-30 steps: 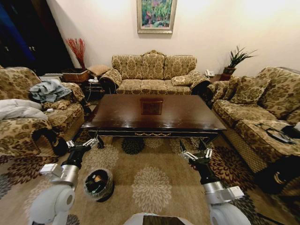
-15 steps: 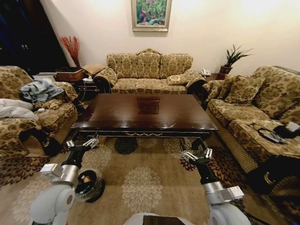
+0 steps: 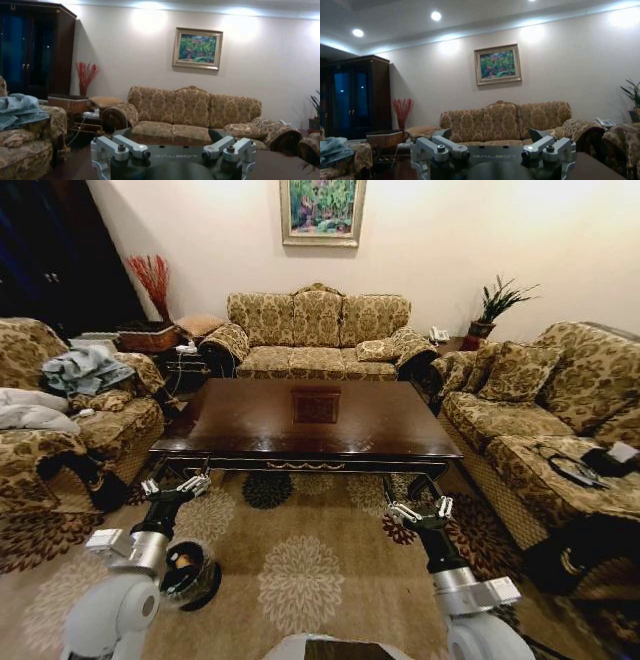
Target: Move to the front of the table and place the trash on the table into the trash bin.
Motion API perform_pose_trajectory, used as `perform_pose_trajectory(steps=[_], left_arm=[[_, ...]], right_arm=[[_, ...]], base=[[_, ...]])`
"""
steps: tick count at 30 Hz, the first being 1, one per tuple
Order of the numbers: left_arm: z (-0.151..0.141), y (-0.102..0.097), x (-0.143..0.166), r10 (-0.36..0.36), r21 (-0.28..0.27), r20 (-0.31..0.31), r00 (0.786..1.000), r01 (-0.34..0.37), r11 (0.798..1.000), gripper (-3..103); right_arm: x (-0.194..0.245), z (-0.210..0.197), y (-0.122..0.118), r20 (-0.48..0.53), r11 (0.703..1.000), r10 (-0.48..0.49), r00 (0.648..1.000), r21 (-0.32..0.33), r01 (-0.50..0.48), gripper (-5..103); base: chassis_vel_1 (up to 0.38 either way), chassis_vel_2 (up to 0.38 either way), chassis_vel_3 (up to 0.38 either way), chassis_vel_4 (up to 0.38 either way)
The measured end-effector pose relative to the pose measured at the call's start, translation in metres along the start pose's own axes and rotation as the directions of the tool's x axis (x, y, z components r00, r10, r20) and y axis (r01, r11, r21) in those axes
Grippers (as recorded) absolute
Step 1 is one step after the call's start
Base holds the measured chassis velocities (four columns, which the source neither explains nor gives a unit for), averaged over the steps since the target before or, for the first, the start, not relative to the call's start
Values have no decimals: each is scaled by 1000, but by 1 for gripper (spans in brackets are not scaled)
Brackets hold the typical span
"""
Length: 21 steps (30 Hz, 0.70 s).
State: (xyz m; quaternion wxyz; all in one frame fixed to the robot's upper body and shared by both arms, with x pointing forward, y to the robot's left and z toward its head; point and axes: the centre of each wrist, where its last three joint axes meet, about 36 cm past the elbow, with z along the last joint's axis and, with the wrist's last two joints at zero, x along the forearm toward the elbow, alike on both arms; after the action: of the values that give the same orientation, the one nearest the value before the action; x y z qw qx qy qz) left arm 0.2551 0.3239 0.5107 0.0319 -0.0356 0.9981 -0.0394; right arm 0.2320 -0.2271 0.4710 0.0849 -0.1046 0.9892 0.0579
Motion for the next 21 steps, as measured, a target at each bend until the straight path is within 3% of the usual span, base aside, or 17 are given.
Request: perform_pose_trajectory(steps=[21], left_arm=[[0,0,0,0,0,0,1000,0,1000,100]], right_arm=[[0,0,0,0,1000,0,1000,0,0,100]], base=[[0,0,0,0]])
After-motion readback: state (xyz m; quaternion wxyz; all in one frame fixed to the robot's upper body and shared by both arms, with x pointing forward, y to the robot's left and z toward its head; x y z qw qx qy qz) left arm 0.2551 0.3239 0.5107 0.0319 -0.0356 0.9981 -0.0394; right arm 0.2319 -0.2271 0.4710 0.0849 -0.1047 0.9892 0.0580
